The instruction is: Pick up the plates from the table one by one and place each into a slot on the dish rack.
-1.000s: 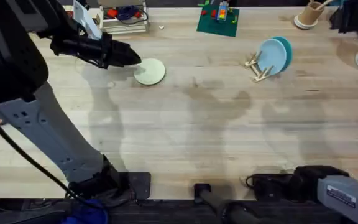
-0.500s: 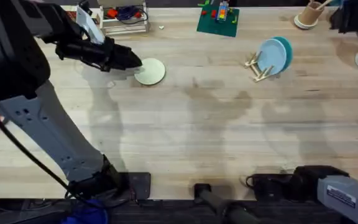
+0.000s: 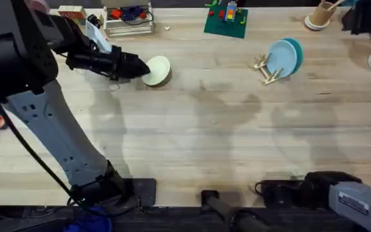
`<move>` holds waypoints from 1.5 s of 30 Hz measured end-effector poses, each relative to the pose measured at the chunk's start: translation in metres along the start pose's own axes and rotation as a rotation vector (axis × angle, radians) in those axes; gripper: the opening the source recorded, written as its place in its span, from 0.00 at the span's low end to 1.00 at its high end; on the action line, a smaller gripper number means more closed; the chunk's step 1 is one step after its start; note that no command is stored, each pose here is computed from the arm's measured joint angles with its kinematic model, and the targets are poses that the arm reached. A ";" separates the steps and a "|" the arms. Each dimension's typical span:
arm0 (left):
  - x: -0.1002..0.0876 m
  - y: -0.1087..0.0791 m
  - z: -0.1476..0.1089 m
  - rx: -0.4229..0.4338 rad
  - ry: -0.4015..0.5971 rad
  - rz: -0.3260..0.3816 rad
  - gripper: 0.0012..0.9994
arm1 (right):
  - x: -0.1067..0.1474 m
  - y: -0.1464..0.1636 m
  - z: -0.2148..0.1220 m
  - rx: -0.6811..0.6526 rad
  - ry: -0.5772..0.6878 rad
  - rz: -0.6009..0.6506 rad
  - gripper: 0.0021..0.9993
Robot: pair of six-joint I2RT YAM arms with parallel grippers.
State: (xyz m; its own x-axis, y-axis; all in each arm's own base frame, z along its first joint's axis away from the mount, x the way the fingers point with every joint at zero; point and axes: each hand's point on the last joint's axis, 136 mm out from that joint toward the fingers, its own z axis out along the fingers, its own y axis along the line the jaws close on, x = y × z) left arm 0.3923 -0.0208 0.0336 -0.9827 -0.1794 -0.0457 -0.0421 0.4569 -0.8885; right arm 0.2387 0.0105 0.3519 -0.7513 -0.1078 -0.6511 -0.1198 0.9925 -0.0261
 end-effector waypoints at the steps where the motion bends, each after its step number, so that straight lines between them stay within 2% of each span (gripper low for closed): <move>1: 0.000 0.000 0.000 0.000 0.000 0.000 0.04 | 0.000 0.000 0.000 0.000 0.000 0.000 0.99; 26: 0.000 0.000 0.000 0.000 0.000 0.000 0.04 | 0.000 0.000 0.000 0.000 0.000 0.001 1.00; 33: 0.000 0.000 0.000 0.000 0.000 0.000 0.04 | -0.004 0.003 0.003 -0.018 -0.001 0.123 1.00; 38: 0.000 0.000 0.000 0.000 0.000 0.000 0.04 | -0.020 0.023 0.030 -0.154 0.039 0.200 1.00; 45: 0.000 0.000 0.000 0.000 0.000 0.000 0.04 | -0.024 0.049 0.097 -0.311 0.250 0.346 0.99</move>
State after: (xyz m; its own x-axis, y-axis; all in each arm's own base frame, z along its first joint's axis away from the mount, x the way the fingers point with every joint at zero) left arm 0.3923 -0.0209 0.0336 -0.9827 -0.1797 -0.0455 -0.0424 0.4566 -0.8887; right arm 0.3136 0.0671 0.2924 -0.9082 0.1747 -0.3803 0.0043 0.9125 0.4091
